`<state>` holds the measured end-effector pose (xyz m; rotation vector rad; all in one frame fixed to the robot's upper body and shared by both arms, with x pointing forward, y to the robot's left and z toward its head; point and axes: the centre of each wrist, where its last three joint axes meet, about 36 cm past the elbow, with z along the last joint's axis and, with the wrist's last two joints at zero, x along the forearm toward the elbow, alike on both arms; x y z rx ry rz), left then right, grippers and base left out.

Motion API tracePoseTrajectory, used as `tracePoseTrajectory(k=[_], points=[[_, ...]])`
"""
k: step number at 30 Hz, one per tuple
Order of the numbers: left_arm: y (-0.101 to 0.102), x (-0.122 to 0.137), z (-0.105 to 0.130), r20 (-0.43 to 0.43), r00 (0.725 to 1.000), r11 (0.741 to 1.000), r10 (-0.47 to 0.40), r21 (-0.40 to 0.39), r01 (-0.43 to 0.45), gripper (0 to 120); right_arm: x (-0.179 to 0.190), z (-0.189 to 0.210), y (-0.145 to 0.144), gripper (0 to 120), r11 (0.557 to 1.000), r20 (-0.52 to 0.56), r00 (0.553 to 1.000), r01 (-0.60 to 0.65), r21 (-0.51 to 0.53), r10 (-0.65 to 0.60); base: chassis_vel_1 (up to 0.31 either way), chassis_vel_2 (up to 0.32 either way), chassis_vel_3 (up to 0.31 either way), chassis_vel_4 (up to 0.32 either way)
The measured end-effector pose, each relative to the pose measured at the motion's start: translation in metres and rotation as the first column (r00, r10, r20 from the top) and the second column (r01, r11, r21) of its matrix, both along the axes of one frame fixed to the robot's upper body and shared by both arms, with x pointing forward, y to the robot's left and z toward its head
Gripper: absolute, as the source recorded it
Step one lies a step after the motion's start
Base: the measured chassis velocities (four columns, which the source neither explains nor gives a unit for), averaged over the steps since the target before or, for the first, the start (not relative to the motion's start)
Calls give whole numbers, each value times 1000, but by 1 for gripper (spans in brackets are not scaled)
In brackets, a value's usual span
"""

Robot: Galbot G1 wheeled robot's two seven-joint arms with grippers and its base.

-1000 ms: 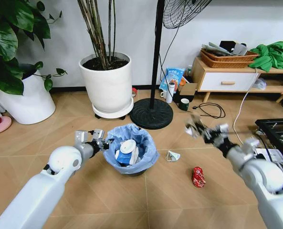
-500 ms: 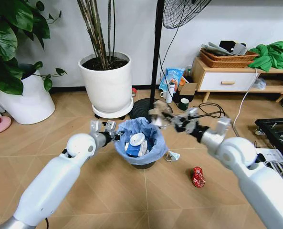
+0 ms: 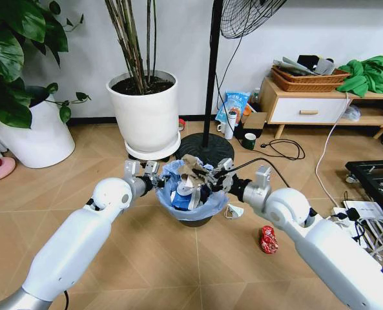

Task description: Pick up the trash bin and place the garbage on the floor into it.

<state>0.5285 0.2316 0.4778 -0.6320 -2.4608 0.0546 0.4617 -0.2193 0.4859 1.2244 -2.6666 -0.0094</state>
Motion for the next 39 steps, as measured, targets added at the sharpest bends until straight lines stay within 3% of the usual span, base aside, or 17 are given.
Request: tracePoseTrajectory(k=[5, 15, 21, 28, 32, 39], points=[[1, 0, 0, 1, 1000, 1000, 2, 0, -2, 0, 1, -1, 0, 39, 1000, 9, 1000, 7, -6, -7, 0, 0, 0, 0], [0, 0, 1, 2, 1000, 1000, 3, -6, -3, 0, 5, 3, -1, 79, 1000, 24, 999, 25, 0, -25, 0, 0, 0, 0], [6, 0, 2, 6, 1000, 1000, 14, -6, -14, 0, 9, 24, -22, 98, 993, 58, 992, 109, 36, -111, 0, 0, 0, 0], [14, -5, 1, 5, 1000, 1000, 24, -7, -24, 0, 0, 34, -69, 100, 969, 47, 968, 243, 44, -245, 0, 0, 0, 0], [22, -9, 1, 6, 999, 999, 36, -9, -35, 0, -5, 25, -115, 100, 929, 31, 929, 368, 26, -369, 0, 0, 0, 0], [31, -13, 4, 14, 999, 999, 43, -4, -43, 0, -25, 3, -167, 100, 872, 3, 872, 489, -26, -489, 0, 0, 0, 0]])
